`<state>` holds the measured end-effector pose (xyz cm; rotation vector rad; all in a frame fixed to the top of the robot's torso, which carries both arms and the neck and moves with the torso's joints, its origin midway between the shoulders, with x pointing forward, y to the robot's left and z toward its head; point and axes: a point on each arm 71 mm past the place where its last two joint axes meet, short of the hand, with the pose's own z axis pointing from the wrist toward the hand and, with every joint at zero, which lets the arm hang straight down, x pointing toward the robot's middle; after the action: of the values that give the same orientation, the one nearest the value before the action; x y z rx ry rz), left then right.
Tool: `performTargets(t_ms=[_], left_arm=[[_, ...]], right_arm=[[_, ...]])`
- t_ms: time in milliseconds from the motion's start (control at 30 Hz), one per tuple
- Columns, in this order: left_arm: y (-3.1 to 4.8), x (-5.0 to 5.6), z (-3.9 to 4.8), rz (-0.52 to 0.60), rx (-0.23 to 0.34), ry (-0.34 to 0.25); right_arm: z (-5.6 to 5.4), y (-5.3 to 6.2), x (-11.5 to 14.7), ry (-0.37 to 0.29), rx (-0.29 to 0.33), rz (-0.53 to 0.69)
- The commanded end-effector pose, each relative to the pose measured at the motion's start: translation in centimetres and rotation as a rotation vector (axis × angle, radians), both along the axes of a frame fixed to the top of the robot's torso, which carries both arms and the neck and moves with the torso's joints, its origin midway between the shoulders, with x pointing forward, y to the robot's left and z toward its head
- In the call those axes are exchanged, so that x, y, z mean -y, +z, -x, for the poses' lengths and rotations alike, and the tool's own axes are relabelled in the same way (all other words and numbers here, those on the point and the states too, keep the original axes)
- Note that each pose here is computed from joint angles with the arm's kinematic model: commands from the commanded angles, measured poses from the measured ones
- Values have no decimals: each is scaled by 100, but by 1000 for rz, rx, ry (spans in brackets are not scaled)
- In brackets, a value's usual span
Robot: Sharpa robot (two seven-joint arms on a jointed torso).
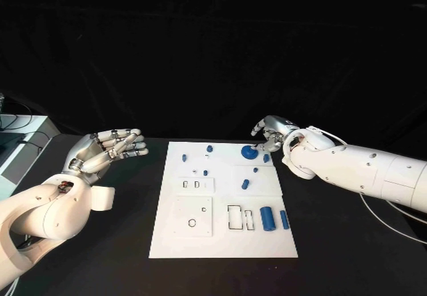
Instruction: Assemble the parts on the task board
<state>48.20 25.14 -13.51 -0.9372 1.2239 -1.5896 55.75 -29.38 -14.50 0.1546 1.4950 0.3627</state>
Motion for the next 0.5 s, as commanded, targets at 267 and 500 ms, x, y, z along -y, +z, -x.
performTargets(t_ms=[267,500], left_arm=[[-15,30,-8,8,3,-24],[-23,29,-15,8,2,-24]], right_arm=[[-41,-124,26,-19,-184,-10],[-60,-141,-9,-21,-200,-7]])
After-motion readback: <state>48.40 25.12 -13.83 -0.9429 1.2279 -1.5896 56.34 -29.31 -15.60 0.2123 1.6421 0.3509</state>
